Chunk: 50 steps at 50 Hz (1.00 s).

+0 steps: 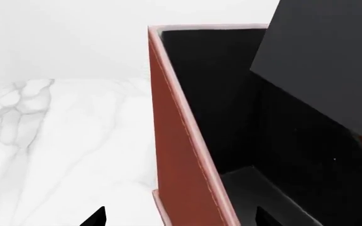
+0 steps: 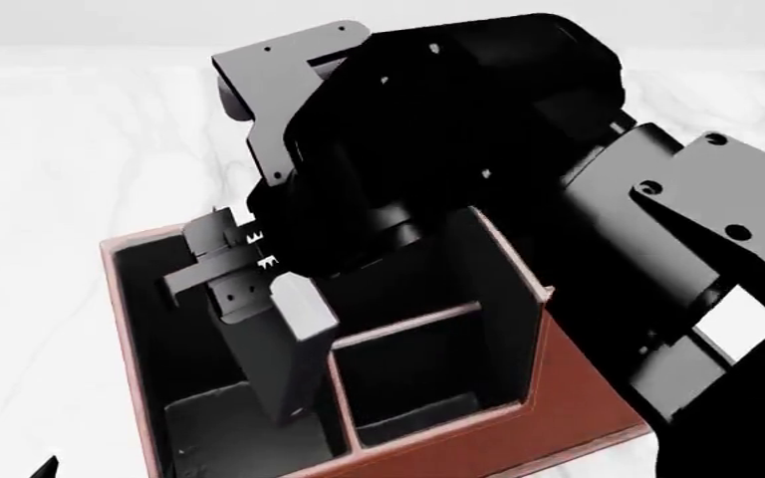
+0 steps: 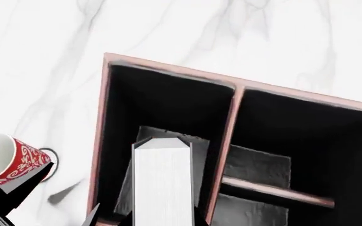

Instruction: Pick up the book and place it in the left compartment of the caddy.

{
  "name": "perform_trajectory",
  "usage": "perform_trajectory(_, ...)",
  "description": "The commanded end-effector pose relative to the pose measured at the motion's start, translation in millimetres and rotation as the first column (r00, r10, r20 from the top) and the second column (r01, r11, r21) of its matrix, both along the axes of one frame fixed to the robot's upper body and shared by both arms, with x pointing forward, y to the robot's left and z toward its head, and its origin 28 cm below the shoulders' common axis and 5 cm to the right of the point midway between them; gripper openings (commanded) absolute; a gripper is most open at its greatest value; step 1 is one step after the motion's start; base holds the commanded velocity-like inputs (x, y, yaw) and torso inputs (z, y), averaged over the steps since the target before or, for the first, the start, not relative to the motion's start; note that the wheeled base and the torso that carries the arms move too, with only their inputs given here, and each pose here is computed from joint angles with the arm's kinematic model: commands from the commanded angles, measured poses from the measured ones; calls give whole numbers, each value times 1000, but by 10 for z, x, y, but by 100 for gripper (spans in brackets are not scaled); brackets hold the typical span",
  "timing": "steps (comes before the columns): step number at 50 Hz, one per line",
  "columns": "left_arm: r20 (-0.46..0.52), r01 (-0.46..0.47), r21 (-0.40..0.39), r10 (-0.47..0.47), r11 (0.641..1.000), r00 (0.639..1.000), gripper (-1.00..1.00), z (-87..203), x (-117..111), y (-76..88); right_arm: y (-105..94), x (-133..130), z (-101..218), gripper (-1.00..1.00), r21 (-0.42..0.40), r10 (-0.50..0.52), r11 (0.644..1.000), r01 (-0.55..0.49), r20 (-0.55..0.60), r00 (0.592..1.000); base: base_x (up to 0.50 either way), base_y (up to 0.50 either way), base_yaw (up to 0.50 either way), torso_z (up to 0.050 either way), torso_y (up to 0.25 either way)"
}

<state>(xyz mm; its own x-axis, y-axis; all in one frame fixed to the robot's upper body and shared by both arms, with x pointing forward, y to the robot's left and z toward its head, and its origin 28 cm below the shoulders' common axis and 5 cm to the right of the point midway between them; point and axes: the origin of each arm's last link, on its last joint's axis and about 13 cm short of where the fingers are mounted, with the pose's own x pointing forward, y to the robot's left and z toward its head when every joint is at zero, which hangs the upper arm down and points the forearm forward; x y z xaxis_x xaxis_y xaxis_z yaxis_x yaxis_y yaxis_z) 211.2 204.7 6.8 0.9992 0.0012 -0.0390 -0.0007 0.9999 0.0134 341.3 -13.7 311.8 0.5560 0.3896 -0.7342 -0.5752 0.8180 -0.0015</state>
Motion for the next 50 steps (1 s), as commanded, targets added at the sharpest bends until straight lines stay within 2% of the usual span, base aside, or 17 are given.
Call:
perform_trajectory(1,12,-1,-4,1,1000,1000,100,8,19,-4,171,158,-76,-100,18,28,999,-28,34,999,0,0,0,0,0)
perform_trajectory(7,13,1,-4,-1,1000,1000,100,8,17,-6,237,209,-248,-100,9,48,999,-48,33,998,0,0,0,0,0)
perform_trajectory(13,13,3,-6,-3,1000,1000,100,11,16,-8,282,221,-458,-100,-35,27,999,-24,79,997,0,0,0,0,2)
perform_trajectory(20,13,8,-5,-8,1000,1000,100,4,13,-9,344,200,-613,-100,-22,36,999,-34,90,995,0,0,0,0,1)
perform_trajectory(26,12,12,-5,-12,1000,1000,100,4,10,-17,366,194,-832,-100,-53,32,998,-26,115,993,0,0,0,0,0)
perform_trajectory(33,12,17,-4,-17,1000,1000,100,7,-1,-24,417,163,-885,-100,-28,59,998,-56,119,991,0,0,0,0,1)
perform_trajectory(50,11,26,-2,-26,1000,1000,100,1,-10,-35,414,174,-1002,-100,-26,85,996,-82,130,988,0,0,0,0,1)
